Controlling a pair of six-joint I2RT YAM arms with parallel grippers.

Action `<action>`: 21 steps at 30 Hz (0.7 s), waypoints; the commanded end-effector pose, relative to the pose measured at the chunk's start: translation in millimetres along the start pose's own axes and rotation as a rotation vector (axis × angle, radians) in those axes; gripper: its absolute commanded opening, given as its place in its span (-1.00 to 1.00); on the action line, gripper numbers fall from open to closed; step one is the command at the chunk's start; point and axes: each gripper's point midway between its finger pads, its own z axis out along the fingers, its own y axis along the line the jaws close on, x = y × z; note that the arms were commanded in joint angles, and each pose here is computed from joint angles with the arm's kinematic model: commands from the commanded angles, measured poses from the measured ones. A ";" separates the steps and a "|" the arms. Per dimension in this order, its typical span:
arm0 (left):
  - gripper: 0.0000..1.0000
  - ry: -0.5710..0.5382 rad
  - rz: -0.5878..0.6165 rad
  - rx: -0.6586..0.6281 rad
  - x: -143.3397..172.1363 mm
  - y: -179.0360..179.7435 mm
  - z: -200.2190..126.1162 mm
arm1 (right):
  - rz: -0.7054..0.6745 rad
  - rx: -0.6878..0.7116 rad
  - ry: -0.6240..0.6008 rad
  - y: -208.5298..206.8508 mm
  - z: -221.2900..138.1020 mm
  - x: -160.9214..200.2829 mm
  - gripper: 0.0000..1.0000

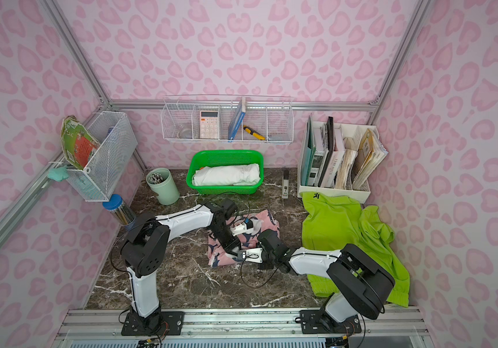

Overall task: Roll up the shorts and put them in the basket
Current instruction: Roll the shorts at the center of the board.

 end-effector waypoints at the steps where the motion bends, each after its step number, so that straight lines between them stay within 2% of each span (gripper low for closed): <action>1: 0.08 -0.053 0.018 -0.062 -9.9 5.0 -9.7 | 0.056 -0.110 0.029 18.9 -5.5 8.6 -1.00; 3: 0.31 -0.074 0.021 -0.083 -9.5 3.3 -16.1 | 0.080 -0.135 0.025 19.3 -9.3 7.4 -1.00; 4: 0.34 -0.081 0.021 -0.097 -8.7 3.2 -18.7 | 0.086 -0.145 0.022 19.9 -10.7 6.8 -1.00; 11: 0.39 -0.136 0.021 -0.264 8.1 5.5 -54.3 | 0.191 -0.249 -0.002 20.6 -23.6 0.6 -1.00; 12: 0.40 -0.155 0.024 -0.294 9.2 6.6 -61.8 | 0.211 -0.271 -0.007 20.5 -25.2 -0.7 -1.00; 17: 0.42 -0.305 0.066 -0.603 11.7 29.6 -109.2 | 0.422 -0.420 0.000 8.7 -28.7 -2.3 -1.00; 21: 0.43 -0.384 0.117 -0.658 7.2 19.3 -133.1 | 0.505 -0.515 0.068 9.6 -22.0 -0.2 -1.00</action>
